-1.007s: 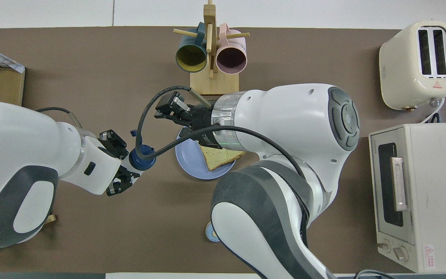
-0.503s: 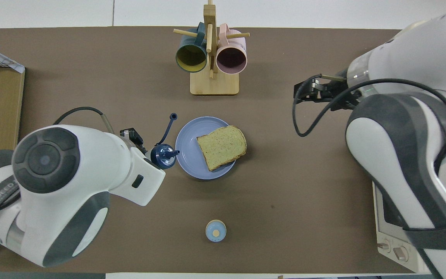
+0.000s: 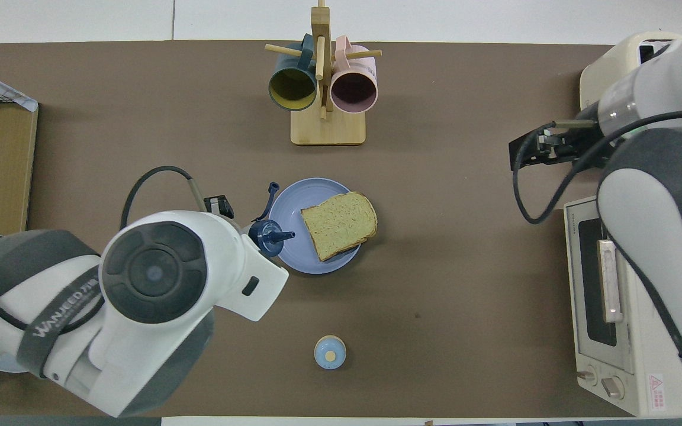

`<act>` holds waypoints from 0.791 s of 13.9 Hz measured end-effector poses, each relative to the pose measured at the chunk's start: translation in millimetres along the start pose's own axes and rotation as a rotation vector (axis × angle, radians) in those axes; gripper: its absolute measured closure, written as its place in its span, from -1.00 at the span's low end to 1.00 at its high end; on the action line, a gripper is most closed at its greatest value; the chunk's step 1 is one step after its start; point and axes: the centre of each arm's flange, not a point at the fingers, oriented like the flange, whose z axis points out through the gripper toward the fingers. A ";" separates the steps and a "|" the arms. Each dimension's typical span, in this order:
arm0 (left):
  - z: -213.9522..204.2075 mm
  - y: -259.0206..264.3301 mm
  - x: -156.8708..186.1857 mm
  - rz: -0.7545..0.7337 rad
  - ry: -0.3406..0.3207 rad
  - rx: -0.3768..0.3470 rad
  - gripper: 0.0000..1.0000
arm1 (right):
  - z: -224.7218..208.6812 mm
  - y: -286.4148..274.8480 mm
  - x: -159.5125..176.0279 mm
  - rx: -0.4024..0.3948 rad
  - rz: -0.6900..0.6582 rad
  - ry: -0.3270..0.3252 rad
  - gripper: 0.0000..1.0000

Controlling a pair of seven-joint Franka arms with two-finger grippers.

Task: Put bread on plate and add seasoning
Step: 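Withdraw the right gripper while the left gripper moves the bottle over bread, then tilt and shake the bottle over the bread with the left gripper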

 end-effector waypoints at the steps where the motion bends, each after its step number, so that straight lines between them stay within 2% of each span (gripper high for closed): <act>1: 1.2 3.1 11.4 0.013 -0.043 0.021 0.20 | 3.0 6.2 1.1 -0.004 0.005 -0.006 -1.00; 5: 9.6 19.1 50.4 0.083 -0.235 0.100 0.20 | 15.6 19.4 8.1 -0.007 0.012 -0.030 -1.00; 7: 21.7 26.9 71.4 0.115 -0.352 0.146 0.20 | 18.2 25.4 7.4 -0.005 -0.053 -0.036 -1.00; 11: 49.1 41.5 106.8 0.185 -0.575 0.277 0.20 | 20.1 33.0 0.9 -0.002 -0.074 -0.044 -1.00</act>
